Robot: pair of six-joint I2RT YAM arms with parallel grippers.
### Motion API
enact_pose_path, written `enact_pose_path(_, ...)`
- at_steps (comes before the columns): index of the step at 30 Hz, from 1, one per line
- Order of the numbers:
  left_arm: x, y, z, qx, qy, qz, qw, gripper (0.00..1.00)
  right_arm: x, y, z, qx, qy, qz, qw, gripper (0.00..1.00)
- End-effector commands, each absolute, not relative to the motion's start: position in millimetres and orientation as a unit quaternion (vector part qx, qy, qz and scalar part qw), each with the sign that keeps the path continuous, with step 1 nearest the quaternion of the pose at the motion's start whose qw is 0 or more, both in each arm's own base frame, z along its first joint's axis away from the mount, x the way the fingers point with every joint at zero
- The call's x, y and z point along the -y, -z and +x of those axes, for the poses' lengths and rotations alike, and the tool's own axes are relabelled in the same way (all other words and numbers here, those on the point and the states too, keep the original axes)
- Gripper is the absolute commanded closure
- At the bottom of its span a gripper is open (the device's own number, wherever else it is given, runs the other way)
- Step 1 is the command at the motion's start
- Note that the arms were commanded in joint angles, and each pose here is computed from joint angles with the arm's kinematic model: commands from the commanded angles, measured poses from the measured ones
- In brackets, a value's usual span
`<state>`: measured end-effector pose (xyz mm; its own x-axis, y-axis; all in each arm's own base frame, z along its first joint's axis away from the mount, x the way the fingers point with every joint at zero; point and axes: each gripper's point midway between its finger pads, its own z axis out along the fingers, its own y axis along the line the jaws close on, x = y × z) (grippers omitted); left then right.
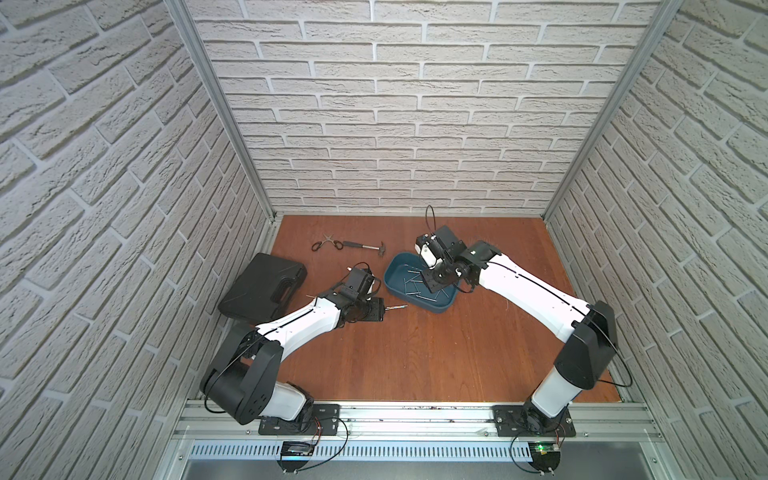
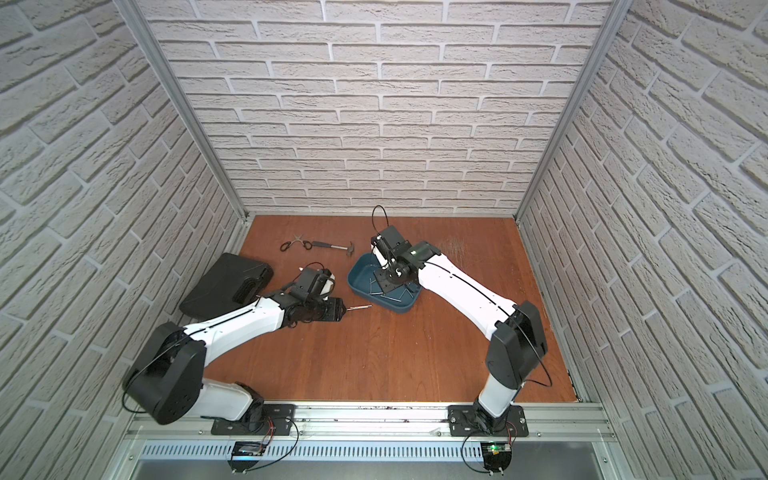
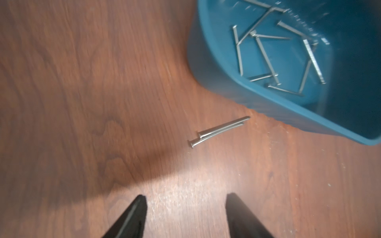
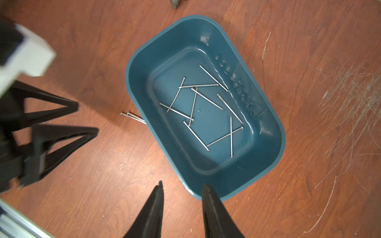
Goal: Put the nails on the desktop into the storage box
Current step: Pick up the nail from the center of the board.
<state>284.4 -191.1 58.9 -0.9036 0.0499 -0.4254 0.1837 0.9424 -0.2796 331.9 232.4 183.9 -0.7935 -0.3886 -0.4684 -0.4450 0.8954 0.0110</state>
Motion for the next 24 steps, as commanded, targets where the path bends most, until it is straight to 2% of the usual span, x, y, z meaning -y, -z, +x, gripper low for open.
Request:
enact_pose_path(1, 195, -58, 299, -0.961, 0.151, 0.048, 0.225, 0.4, -236, -198, 323, -0.938, -0.09, -0.205, 0.264, 0.65)
enact_pose_path(14, 214, -35, 320, -0.968, 0.136, 0.016, 0.212, 0.56, -221, -204, 292, -0.935, -0.117, -0.187, 0.276, 0.65)
enact_pose_path(24, 213, -24, 321, -0.976, 0.07, 0.033, 0.202, 0.66, -210, -197, 280, -0.935, -0.119, -0.179, 0.282, 0.65)
